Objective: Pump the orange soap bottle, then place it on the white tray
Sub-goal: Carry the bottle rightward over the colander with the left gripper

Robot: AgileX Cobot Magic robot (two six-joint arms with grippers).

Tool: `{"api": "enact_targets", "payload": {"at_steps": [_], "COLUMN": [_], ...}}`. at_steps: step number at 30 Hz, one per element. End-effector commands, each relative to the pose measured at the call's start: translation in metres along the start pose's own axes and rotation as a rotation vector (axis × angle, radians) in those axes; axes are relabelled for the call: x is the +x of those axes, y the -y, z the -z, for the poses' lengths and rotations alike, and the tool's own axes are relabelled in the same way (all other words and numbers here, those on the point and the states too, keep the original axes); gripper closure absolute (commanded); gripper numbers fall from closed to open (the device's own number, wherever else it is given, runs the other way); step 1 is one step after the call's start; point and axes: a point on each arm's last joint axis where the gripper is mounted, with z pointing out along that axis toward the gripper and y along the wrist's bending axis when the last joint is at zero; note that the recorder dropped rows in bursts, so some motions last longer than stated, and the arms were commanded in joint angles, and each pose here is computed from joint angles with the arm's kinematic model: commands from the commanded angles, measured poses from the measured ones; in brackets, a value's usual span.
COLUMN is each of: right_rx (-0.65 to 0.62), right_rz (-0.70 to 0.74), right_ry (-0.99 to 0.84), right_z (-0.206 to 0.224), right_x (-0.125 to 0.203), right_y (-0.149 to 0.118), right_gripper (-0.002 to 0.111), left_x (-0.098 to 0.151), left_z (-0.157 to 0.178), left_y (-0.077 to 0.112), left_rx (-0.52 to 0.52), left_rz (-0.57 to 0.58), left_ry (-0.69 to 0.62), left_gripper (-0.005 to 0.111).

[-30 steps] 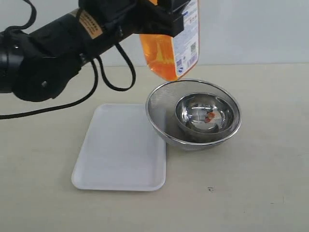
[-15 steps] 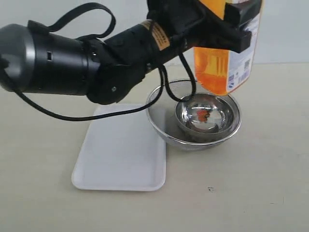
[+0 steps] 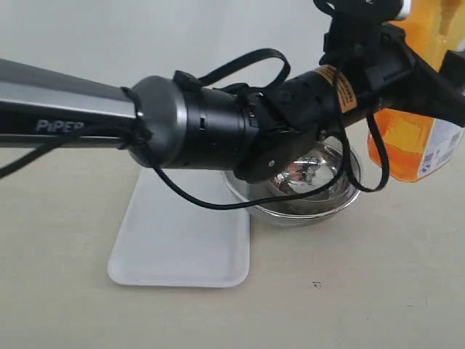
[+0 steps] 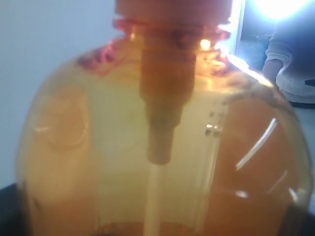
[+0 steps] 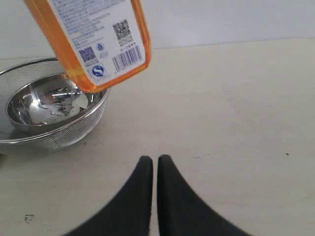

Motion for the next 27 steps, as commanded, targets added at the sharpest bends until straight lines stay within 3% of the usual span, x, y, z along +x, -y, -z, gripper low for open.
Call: {"api": "enact_targets", "payload": {"at_steps": [1,10,15,27], "right_rx": [0.005,0.005,0.005,0.005], "right_rz": [-0.002,-0.002,-0.002,-0.002], "right_ry": [0.016,0.016,0.016,0.016], "right_z": [0.000,0.000,0.000,0.000], "right_x": [-0.001,-0.001,-0.001,-0.001], "right_y": [0.000,0.000,0.000,0.000], "right_gripper": [0.108,0.108,0.108,0.108], "left_x": [-0.016,-0.002,0.001,0.040], "left_z": [-0.013,-0.020,-0.021,-0.024], "left_y": [0.013,0.014,0.010,0.005], "left_rx": [0.035,0.033,-0.011,-0.052], "left_rz": [0.017,0.019,0.115,0.065], "left_ry": [0.114,0.072,0.104,0.068], "left_gripper": [0.102,0.102,0.102,0.102]}}
